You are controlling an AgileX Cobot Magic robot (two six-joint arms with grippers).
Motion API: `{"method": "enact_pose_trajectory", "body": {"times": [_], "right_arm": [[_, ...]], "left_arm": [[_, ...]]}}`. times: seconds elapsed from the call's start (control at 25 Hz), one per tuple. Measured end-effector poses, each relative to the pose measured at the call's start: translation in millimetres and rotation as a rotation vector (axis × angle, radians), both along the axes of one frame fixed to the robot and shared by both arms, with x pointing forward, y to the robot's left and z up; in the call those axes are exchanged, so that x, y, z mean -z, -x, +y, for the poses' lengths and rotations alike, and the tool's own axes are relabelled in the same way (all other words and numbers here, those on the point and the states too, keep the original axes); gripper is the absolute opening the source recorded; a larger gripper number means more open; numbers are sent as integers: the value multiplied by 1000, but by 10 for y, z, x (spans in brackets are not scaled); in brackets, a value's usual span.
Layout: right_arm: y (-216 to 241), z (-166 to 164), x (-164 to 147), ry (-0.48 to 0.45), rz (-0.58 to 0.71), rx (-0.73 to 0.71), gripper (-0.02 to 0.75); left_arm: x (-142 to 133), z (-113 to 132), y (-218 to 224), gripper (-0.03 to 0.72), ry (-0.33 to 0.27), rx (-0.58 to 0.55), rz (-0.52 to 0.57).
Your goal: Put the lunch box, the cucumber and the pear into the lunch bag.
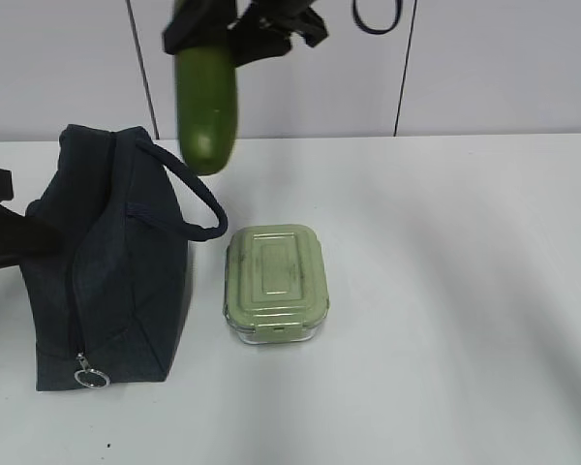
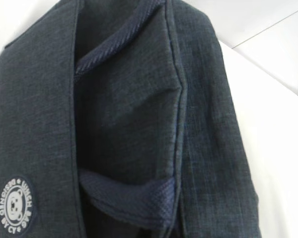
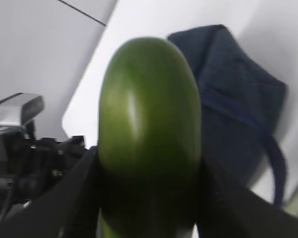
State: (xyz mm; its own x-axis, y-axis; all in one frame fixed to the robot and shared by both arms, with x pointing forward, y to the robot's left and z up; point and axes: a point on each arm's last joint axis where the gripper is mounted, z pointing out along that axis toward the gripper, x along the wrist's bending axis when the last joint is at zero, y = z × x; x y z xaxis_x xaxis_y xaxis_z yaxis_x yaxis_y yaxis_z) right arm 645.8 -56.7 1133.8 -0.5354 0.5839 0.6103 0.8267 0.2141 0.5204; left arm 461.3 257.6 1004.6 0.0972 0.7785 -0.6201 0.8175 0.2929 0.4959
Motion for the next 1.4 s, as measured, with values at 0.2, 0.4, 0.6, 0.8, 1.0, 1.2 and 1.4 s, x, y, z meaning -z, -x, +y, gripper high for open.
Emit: {"method": "enact_pose_trajectory", "body": {"times": [0.2,0.4,0.6,0.8,1.0,1.2,1.4], "right_arm": [[135,565,98,-127,-40,-69,367],[93,1004,515,-226,-8,-76,366],[-16,1094,912,-188,43,-51,365],[-83,985,1106,30,7,-1,365],[-99,871,1225,212,-5,13,365],[-93,879,1218,197,10,19,479],[-88,897,1141,171,9,12,622]], "left_arm": [[0,0,0,-16,0,0,0],[0,-1,0,-16,-1,2,-1],[10,30,-13,-17,-27,-15,-9],[6,13,-2,-17,-11,0,-2],[2,7,-1,-17,-1,0,0],[1,6,0,-17,1,1,1],[1,6,0,-17,1,1,1]]}}
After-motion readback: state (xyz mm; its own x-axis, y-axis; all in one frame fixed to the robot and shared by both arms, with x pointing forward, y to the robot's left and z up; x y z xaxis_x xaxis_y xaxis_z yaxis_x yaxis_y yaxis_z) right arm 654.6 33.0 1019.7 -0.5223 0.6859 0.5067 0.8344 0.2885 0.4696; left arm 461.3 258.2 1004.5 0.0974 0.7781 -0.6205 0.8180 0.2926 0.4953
